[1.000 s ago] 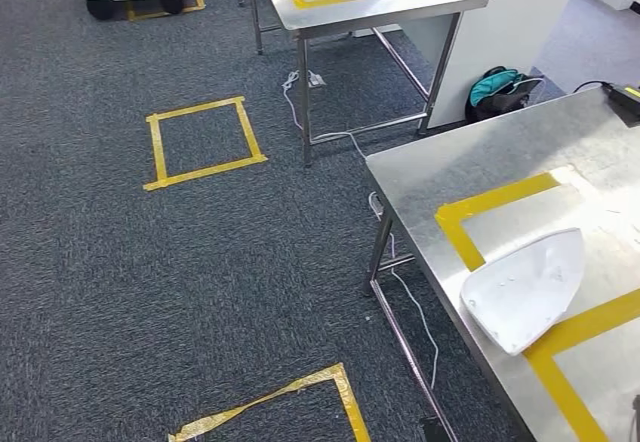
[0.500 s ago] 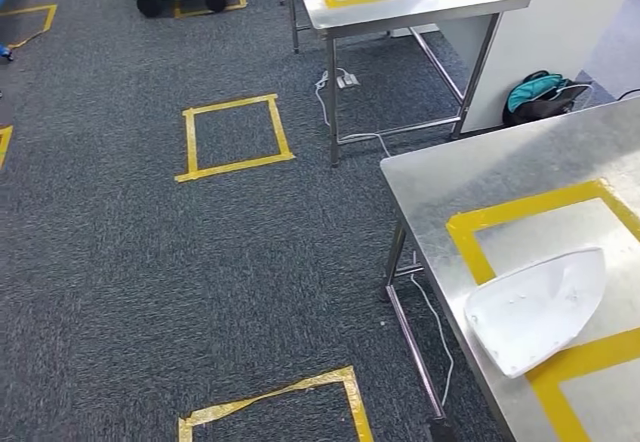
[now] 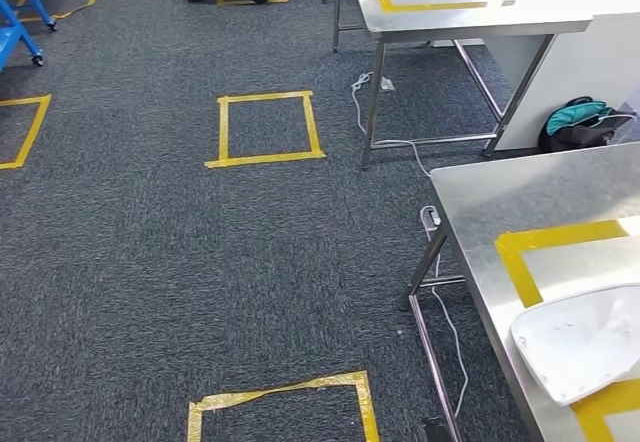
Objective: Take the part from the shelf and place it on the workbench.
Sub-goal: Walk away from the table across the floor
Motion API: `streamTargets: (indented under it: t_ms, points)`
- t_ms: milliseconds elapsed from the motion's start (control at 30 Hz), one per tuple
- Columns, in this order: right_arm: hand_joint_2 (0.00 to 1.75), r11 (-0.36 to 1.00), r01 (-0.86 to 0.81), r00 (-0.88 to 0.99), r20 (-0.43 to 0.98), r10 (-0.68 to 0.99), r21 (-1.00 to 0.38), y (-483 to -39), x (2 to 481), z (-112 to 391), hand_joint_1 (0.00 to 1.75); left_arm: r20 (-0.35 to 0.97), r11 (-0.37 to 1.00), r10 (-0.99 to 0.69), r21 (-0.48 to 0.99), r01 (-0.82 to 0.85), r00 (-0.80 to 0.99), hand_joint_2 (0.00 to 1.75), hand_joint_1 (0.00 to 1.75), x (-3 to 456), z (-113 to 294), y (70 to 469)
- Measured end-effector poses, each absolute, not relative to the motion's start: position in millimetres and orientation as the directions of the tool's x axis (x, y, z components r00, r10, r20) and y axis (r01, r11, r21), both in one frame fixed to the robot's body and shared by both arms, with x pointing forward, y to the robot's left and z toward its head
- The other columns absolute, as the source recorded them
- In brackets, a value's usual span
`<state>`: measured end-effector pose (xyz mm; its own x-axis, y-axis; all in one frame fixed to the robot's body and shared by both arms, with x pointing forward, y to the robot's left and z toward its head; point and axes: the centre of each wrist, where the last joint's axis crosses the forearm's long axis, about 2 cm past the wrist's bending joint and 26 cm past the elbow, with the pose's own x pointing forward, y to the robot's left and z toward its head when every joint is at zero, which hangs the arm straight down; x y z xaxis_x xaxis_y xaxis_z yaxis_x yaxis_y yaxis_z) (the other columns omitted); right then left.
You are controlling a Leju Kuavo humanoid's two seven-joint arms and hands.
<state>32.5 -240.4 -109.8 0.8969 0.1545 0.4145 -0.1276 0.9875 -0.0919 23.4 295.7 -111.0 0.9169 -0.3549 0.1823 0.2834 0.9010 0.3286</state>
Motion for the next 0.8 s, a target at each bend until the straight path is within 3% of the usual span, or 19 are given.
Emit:
streamTargets:
  t_ms: [800]
  points:
    - [0.0,0.988,-0.127,0.898,0.413,0.153,-0.09,-239.9,31.5,-109.9,0.0,0.212,0.911,-0.332,0.324,0.254,0.919,0.0,0.0,26.9,-110.9,293.5]
